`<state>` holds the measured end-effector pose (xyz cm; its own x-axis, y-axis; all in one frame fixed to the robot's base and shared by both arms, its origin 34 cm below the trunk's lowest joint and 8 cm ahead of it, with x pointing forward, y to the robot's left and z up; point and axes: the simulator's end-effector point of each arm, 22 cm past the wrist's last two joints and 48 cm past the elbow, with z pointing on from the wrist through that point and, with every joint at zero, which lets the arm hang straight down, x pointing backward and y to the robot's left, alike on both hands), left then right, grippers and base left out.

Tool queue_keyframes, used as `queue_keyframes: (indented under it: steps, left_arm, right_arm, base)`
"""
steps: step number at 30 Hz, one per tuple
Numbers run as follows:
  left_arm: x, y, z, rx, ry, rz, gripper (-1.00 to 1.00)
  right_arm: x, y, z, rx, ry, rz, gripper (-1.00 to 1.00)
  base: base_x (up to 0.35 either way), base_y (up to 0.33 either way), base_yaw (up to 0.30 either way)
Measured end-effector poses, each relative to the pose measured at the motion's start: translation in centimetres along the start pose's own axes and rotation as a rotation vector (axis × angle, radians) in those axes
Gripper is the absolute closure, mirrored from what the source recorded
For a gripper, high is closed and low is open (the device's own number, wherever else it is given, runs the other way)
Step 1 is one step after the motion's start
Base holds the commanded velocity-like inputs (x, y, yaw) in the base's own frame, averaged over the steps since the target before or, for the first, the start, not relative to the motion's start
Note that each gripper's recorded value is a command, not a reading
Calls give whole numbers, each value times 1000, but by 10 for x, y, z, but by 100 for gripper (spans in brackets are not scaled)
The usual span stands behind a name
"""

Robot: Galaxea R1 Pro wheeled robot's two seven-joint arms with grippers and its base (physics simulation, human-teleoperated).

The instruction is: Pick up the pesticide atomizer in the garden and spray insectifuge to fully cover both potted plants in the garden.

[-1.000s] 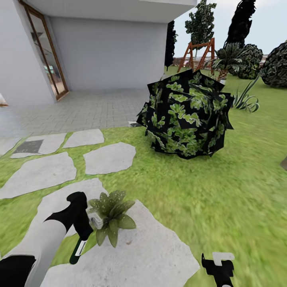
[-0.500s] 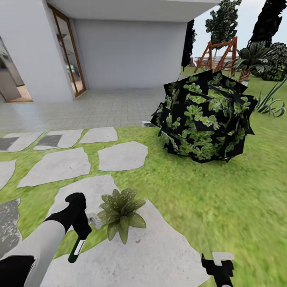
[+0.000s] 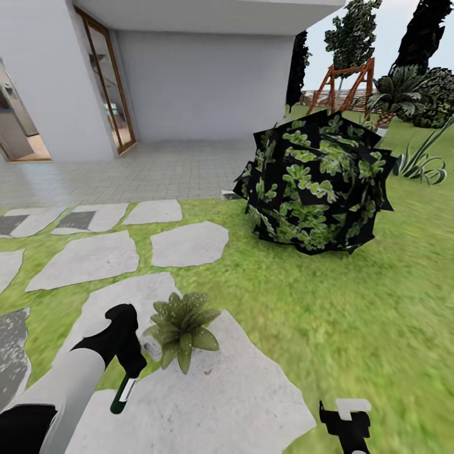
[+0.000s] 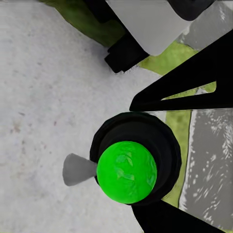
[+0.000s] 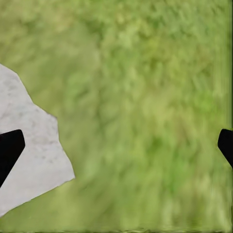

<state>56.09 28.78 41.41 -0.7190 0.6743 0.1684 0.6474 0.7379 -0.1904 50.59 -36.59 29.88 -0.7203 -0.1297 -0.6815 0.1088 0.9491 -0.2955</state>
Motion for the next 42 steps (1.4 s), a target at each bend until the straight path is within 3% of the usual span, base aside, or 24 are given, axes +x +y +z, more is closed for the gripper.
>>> queue_keyframes:
  steps: [11, 15, 20, 36, 38, 42]
  left_arm:
    - [11, -6, 16, 7, 16, -9, 100]
    - [-3, -5, 23, -4, -55, -41, 100]
    - [-7, 2, 27, -40, -83, -66, 100]
    - [-4, -4, 35, -21, -69, -68, 100]
    - [6, -11, 45, 3, -38, -74, 100]
    - [8, -12, 47, 8, -33, -74, 100]
  right_arm:
    - [0, 1, 0, 0, 0, 1, -100]
    - [0, 1, 0, 0, 0, 1, -100]
    - [0, 1, 0, 0, 0, 1, -100]
    - [1, -6, 1, 7, 0, -6, -100]
    - [0, -5, 0, 6, 0, -4, -100]
    - [0, -4, 0, 5, 0, -3, -100]
  base:
    - [-13, -7, 251]
    - [0, 0, 275]
    - [0, 0, 260]
    - [81, -166, 26]
    - [197, -140, 0]
    - [219, -137, 51]
